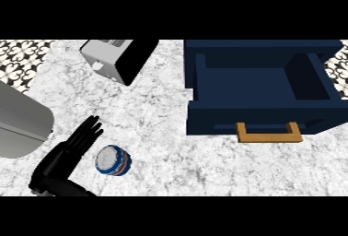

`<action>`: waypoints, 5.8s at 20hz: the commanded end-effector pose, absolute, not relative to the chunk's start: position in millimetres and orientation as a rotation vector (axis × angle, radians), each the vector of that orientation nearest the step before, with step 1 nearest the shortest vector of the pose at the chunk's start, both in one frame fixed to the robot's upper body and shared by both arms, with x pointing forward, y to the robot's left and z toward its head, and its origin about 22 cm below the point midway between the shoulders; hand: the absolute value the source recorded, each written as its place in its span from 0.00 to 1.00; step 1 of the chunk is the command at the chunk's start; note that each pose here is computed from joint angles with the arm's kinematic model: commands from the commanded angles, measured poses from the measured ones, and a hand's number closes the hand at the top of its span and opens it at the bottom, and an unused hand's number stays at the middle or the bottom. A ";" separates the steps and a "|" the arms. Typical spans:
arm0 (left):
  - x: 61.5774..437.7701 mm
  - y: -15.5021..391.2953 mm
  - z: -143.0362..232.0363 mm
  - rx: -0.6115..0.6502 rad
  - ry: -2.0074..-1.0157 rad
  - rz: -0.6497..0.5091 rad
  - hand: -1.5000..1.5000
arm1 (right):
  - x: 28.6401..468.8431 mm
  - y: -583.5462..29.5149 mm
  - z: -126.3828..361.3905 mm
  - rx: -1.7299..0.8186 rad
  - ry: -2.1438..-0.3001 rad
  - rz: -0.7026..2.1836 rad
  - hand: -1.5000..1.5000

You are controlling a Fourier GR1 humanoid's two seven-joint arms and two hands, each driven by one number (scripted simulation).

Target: Pick up the can, place it into the drawer and close the drawer

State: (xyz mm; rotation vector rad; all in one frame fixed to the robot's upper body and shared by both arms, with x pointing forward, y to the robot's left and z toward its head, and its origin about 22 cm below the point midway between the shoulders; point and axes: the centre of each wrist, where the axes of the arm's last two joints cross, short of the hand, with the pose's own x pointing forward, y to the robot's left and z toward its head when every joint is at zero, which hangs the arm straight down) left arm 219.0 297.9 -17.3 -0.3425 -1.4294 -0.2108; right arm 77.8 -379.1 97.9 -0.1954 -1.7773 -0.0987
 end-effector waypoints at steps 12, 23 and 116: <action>225.6 310.1 -96.5 -0.312 -1.373 -0.201 0.00 | 61.6 -380.1 112.6 -0.211 -1.792 -0.097 0.00; 237.2 303.9 -131.0 -0.399 -1.329 -0.168 0.00 | 76.0 -384.5 114.3 -0.208 -1.789 -0.098 0.00; 409.4 -15.0 220.4 -0.133 -1.681 0.056 1.00 | 93.8 -365.3 136.5 -0.124 -1.818 -0.118 0.00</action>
